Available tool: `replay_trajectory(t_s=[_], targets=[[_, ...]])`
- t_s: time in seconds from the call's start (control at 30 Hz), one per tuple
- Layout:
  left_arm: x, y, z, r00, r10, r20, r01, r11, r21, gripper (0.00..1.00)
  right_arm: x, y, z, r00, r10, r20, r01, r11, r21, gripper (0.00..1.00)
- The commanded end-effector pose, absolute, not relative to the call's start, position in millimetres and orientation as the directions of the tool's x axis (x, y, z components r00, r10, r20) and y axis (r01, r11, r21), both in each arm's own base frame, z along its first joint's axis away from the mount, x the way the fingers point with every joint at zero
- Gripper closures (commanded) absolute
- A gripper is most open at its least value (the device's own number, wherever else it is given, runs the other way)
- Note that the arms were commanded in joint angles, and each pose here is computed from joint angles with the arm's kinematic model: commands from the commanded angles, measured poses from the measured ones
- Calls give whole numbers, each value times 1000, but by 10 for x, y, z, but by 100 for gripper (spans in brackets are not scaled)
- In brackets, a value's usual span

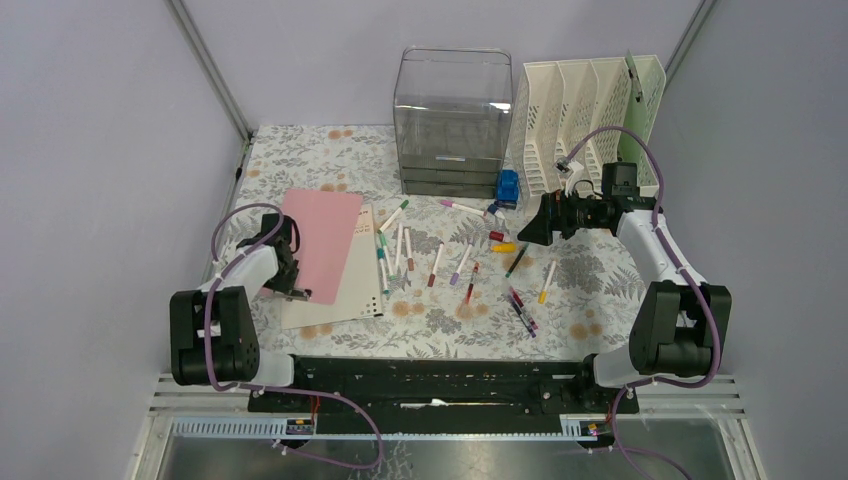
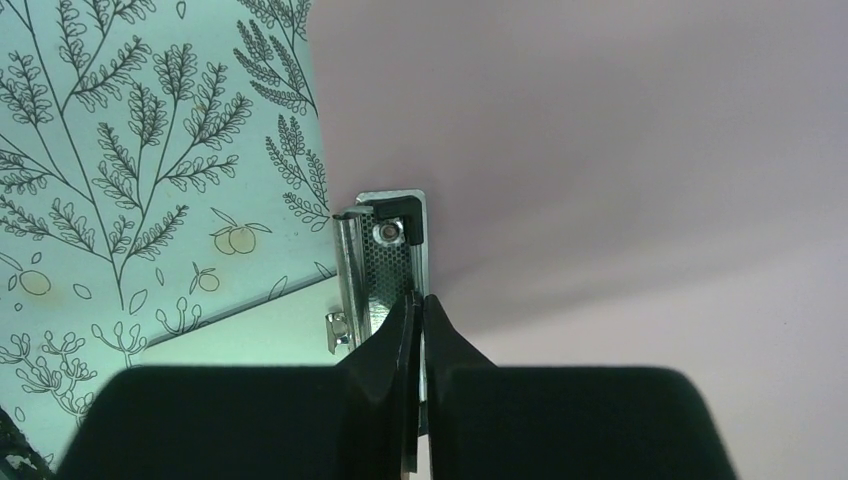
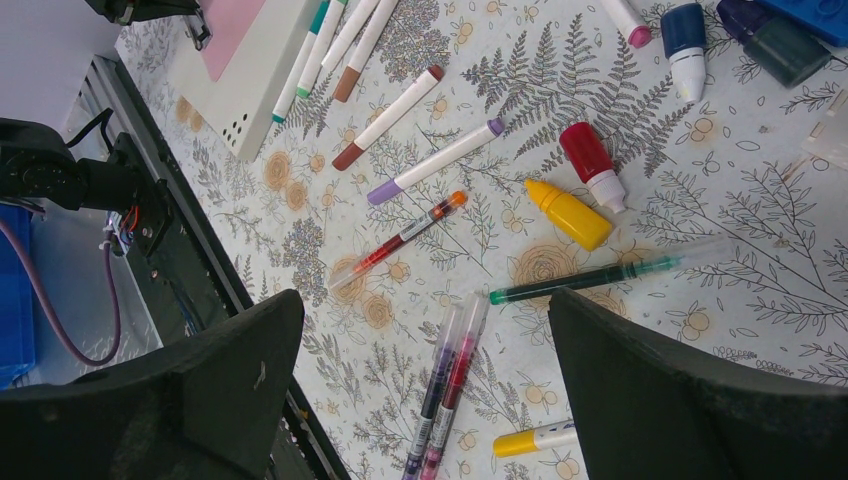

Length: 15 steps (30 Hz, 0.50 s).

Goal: Organize the desk
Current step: Pick up the folder from the center of the board.

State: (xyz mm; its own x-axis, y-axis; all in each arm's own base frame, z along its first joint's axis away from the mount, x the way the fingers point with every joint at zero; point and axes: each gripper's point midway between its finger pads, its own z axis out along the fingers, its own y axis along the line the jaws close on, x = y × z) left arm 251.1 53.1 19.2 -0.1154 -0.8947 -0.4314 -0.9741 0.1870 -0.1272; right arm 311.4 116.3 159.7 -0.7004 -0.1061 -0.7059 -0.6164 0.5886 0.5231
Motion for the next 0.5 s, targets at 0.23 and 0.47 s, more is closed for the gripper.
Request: replay_trajectory(t_s=[0.23, 0.47], targets=[[2657, 552, 654, -176, -861, -477, -930, 305, -208, 100, 3108, 1231, 1732, -672, -93, -735, -650, 550, 525, 0], [2746, 579, 1128, -185, -817, -546, -870, 395, -295, 100, 3073, 1298, 1820, -664, -87, -743, -669, 512, 538, 0]])
